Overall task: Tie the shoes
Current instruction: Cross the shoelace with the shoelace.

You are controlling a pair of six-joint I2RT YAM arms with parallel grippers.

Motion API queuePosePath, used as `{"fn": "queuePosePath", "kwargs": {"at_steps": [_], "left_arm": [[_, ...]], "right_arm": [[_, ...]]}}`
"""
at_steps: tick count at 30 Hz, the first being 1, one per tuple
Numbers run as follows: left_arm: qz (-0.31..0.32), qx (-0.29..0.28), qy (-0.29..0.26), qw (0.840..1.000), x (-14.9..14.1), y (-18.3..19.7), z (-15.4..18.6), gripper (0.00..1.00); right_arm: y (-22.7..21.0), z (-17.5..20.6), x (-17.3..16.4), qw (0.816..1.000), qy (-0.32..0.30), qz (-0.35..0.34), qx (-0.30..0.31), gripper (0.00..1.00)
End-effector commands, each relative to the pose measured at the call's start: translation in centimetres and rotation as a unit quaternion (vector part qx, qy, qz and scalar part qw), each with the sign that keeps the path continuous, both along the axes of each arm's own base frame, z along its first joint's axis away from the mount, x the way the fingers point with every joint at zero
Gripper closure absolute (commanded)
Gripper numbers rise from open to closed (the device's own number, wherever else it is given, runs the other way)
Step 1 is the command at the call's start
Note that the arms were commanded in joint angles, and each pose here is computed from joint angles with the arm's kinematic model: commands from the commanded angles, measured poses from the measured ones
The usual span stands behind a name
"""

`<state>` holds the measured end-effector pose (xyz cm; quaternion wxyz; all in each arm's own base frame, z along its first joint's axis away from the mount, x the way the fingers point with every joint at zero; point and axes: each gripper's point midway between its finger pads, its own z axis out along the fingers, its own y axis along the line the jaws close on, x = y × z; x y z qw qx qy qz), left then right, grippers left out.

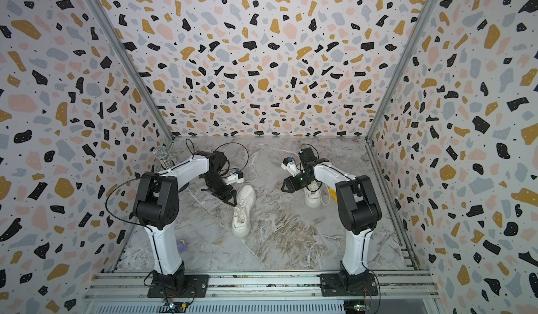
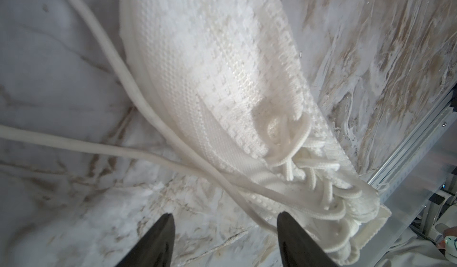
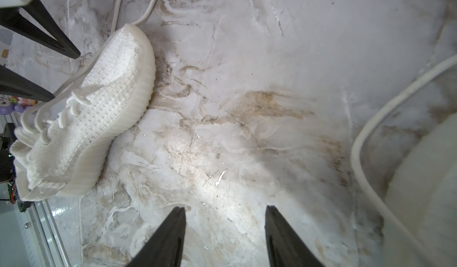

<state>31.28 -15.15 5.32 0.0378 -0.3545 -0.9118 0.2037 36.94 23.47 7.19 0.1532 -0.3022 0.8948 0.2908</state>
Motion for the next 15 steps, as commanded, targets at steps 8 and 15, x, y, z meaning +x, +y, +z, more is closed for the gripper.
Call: {"fn": "queuePosePath", "kwargs": {"at_steps": [8,15], "left_arm": [[-0.020,0.028,-0.032,0.999,0.5,1.0,-1.3,0.35],[-0.032,0.045,-0.090,0.994,1.9,1.0,-1.5,0.37]], "right_arm": [[0.1,0.6,0.2,1.000,0.001,0.007,0.004,0.44],[0.0,0.4,0.2,1.000,0.003,0.006,0.002,0.44]]}}
